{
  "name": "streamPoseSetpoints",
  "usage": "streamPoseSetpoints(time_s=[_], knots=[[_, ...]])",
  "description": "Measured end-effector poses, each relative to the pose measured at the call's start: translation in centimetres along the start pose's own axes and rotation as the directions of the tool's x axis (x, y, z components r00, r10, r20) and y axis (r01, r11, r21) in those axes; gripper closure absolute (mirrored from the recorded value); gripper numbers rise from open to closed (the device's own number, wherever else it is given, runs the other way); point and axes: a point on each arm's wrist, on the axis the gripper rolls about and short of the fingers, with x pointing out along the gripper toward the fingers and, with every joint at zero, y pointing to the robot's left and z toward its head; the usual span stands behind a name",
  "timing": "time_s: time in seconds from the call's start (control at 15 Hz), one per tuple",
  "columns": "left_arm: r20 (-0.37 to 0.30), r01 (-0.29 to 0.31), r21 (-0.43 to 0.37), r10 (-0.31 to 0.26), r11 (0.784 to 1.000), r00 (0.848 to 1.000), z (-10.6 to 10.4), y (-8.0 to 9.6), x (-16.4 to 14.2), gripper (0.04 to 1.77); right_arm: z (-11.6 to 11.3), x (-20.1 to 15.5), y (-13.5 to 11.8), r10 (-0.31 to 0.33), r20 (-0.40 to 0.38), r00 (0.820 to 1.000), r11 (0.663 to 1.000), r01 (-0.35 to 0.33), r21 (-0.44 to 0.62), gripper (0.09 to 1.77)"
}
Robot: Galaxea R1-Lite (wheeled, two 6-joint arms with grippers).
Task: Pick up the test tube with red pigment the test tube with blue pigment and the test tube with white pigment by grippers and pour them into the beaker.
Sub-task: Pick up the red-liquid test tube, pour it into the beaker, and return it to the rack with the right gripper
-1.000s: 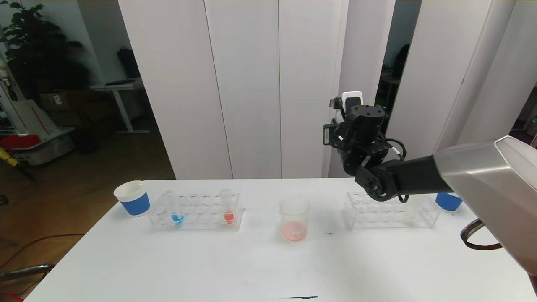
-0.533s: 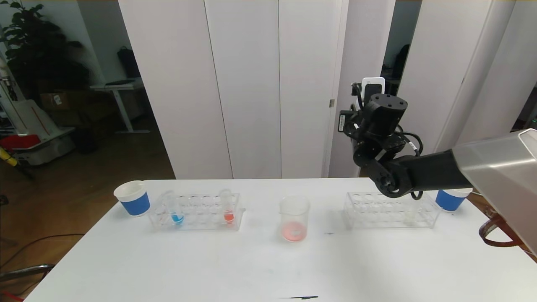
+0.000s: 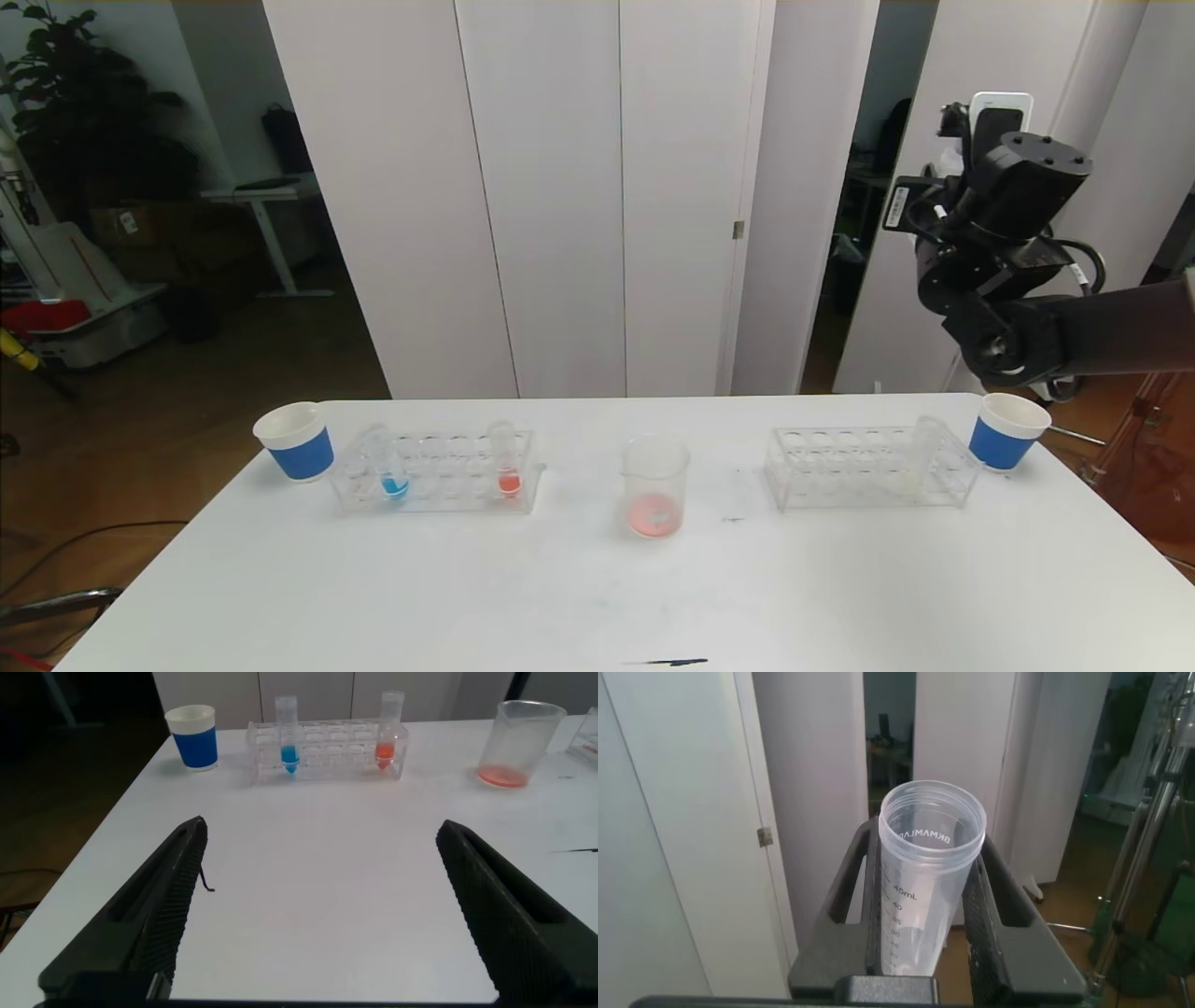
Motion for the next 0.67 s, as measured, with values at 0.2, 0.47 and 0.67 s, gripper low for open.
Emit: streamPoseSetpoints(time_s=[0.2, 0.47, 0.67], knots=[[0.0, 0.0, 0.0, 0.0, 1.0, 1.0, 0.0, 0.0, 0.0, 0.06, 1.2, 1.8, -5.5, -0.078, 0.029, 0.997, 0.997, 0.078, -0.002, 1.28], [0.0, 0.0, 0.0, 0.0, 1.0, 1.0, 0.0, 0.0, 0.0, 0.06, 0.2, 2.8, -11.1, -0.181, 0.001, 0.983, 0.982, 0.181, 0.06, 1.28], [0.0, 0.0, 0.0, 0.0, 1.0, 1.0, 0.0, 0.0, 0.0, 0.06, -2.2, 2.9, -13.7, -0.22, -0.06, 0.974, 0.972, 0.224, 0.072, 1.28]])
